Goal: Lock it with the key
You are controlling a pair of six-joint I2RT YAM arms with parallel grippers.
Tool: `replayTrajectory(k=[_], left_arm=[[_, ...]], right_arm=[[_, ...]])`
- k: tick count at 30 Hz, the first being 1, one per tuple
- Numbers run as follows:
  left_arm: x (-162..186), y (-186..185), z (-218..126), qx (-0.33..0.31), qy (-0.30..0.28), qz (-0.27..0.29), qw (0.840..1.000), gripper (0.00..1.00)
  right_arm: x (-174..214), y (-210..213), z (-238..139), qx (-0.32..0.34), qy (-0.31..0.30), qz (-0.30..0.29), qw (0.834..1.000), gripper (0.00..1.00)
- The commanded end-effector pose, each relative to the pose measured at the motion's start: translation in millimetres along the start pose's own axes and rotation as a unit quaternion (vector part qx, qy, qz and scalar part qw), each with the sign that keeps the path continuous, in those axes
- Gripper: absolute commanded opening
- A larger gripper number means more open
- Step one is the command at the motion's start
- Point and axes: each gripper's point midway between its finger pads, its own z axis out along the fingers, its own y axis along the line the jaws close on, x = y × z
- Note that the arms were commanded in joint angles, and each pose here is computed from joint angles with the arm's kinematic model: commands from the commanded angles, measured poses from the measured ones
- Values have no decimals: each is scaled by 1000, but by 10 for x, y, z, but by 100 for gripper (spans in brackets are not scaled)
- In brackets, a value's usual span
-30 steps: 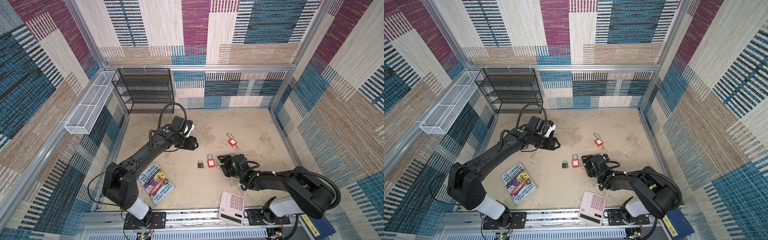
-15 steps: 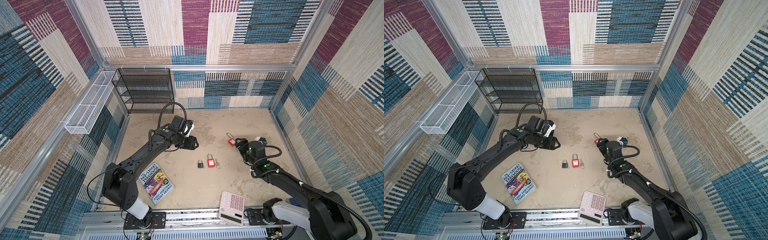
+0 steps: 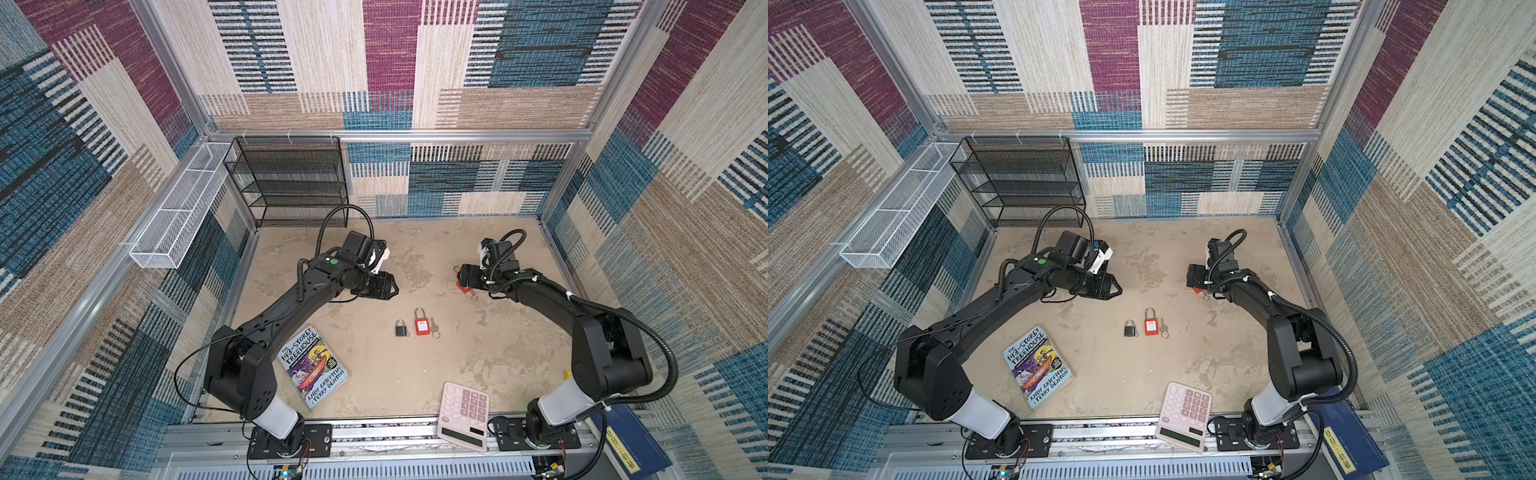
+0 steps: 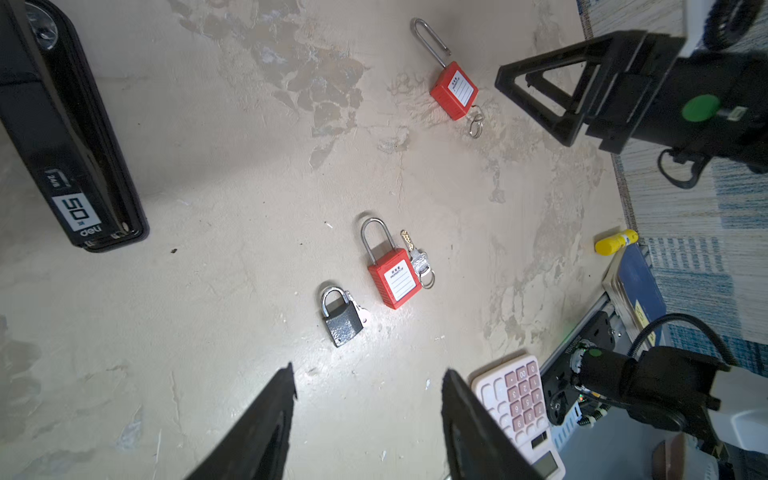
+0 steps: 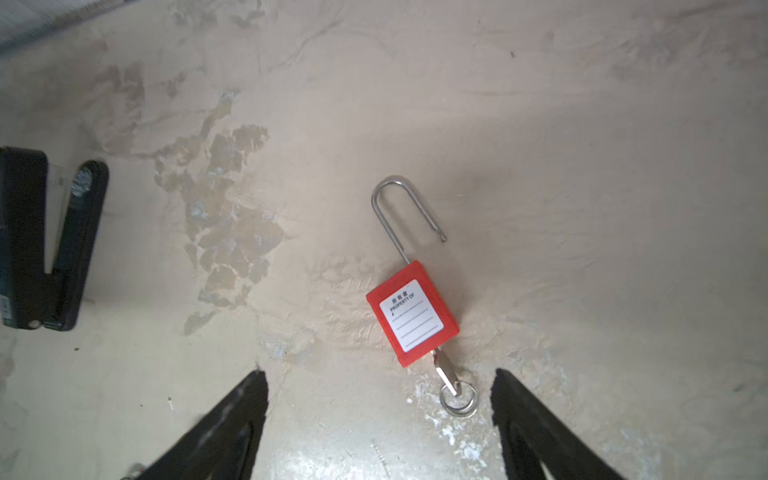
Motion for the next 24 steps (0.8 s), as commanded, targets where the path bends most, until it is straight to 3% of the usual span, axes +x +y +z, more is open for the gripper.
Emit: replayTrajectory(k=[1, 6, 13, 19, 24], left_arm=[[-3, -39, -32, 8, 0, -9, 1000, 58], [-11, -57, -29, 13, 1, -9, 1000, 58], [-18, -74, -11, 18, 4, -13, 1000, 58], [-5, -87, -29, 21, 3, -11, 1000, 58], [5, -91, -21, 22, 4, -14, 1000, 58]], right_arm=[[124, -70, 109, 16, 42, -59, 997, 87], [188, -244, 303, 58, 66, -101, 991, 88], [171, -205, 414, 43, 68, -128, 988, 85], [188, -108, 546, 12, 82, -139, 987, 78], [264, -32, 620, -15, 100, -134, 986, 65]])
